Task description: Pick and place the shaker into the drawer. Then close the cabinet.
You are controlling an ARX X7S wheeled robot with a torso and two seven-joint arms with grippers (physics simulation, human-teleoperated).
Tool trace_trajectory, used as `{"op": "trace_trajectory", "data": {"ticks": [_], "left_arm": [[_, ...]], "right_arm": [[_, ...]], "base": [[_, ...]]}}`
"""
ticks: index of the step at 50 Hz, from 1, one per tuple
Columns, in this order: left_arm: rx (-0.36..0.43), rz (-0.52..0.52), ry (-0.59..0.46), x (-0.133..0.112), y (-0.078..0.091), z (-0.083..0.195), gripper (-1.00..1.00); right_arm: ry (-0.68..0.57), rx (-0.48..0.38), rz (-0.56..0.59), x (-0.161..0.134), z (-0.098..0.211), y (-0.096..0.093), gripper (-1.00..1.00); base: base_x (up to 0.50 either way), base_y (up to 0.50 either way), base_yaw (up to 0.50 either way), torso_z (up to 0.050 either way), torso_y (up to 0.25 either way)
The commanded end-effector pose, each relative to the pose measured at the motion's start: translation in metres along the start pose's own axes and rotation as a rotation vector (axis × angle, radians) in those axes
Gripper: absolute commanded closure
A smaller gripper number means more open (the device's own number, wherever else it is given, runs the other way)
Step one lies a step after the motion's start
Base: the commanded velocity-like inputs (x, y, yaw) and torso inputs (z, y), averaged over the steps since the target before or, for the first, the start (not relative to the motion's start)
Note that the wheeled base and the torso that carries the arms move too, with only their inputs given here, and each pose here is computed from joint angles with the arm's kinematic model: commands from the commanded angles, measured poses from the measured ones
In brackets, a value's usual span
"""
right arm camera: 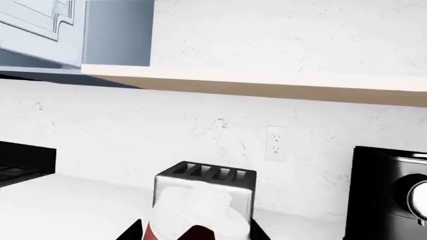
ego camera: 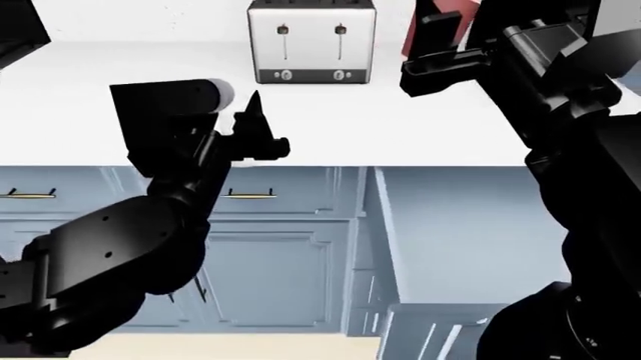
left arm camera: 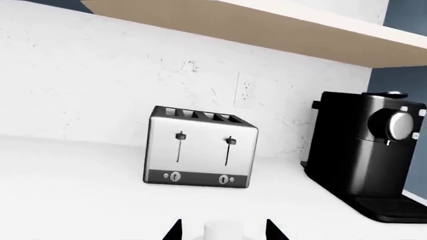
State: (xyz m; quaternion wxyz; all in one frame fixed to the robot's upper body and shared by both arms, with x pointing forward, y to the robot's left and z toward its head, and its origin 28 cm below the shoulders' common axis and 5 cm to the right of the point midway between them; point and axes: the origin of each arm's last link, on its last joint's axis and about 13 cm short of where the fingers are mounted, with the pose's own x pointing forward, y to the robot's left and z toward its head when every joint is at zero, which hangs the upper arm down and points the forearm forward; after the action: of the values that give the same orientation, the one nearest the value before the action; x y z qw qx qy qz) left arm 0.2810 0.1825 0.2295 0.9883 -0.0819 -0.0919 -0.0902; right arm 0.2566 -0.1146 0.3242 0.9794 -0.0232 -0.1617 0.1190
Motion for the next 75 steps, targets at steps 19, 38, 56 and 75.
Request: {"op": "trace_trajectory", "data": {"ticks": [19,38,56,75], "left_arm": [[-0.001,-0.003,0.011,-0.002,0.0,-0.006,1.0],[-0.003,-0.01,0.012,-0.003,-0.001,-0.007,1.0],[0.001,-0.018,0.019,-0.005,-0.001,-0.01,1.0],[0.328,-0.241,0.149,0.025,0.005,-0.004,1.0]], "right_arm": [[0.006,0.012,-0.001,-0.001,-0.007,-0.001,1.0],[0.011,0.019,0.0,-0.002,-0.009,0.0,1.0],[0.018,0.001,0.018,-0.003,-0.011,0.001,1.0],[0.193,-0.137,0.084,-0.008,0.01,0.009,1.0]], "base": [[0.0,-0.5,0.0,0.0,0.001],[0.01,-0.5,0.0,0.0,0.0],[0.25,-0.42,0.0,0.0,0.001],[0.0,0.0,0.0,0.0,0.001]]}}
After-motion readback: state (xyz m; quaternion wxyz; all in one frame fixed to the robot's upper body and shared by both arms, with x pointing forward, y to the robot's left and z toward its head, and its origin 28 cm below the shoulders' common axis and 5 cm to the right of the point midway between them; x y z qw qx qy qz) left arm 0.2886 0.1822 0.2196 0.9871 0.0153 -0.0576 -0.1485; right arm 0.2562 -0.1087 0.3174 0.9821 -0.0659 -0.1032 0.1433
